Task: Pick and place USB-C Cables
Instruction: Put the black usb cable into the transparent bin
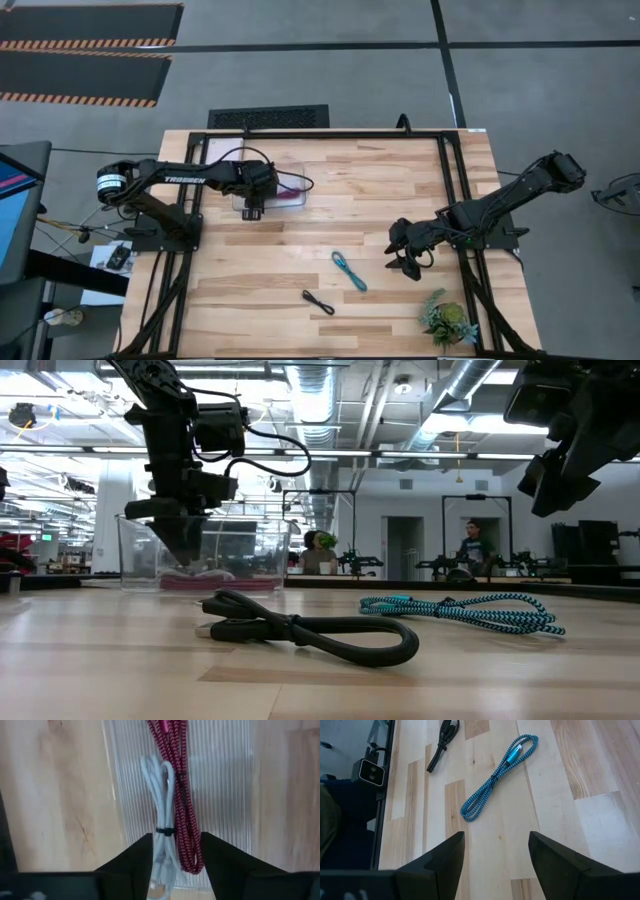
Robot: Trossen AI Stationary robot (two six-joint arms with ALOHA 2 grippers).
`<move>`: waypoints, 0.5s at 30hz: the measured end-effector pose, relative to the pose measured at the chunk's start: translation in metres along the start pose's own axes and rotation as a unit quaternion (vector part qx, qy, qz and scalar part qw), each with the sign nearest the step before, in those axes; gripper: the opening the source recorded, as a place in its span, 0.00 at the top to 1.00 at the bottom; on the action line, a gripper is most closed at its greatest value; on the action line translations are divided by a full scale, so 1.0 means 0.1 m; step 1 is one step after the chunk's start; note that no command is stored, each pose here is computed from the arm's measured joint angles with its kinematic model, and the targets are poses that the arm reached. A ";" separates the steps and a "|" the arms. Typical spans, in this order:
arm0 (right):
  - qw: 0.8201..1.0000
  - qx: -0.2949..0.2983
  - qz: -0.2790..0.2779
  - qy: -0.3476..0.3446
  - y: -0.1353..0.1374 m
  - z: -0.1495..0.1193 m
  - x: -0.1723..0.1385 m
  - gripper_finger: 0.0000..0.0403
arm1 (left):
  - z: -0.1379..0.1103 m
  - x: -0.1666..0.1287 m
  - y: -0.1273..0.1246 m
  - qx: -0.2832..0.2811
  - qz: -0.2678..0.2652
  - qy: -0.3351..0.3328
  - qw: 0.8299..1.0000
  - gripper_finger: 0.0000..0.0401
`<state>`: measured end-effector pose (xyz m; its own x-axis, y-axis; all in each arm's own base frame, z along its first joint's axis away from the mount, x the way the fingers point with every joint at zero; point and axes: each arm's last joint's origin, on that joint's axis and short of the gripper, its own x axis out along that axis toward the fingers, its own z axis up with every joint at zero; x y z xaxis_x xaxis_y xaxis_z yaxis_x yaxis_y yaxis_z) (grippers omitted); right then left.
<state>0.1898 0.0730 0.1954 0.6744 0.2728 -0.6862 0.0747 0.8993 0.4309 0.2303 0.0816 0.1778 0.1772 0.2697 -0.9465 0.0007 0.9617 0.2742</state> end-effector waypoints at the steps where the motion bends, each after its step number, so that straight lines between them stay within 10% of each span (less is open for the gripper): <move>1: 1.000 0.000 0.000 0.000 0.00 0.00 0.00 0.39 | 0.00 0.00 0.00 0.000 0.002 0.001 1.000 0.60; 15: 1.000 0.000 0.000 0.000 0.00 0.00 0.00 0.39 | 0.26 -0.56 0.23 -0.011 0.020 0.003 1.000 0.58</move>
<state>0.1898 0.0730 0.1954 0.6745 0.2729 -0.6860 0.0748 0.8991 0.4312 0.2463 0.0872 0.2416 0.1701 0.3079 -0.9361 -0.0274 0.9510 0.3078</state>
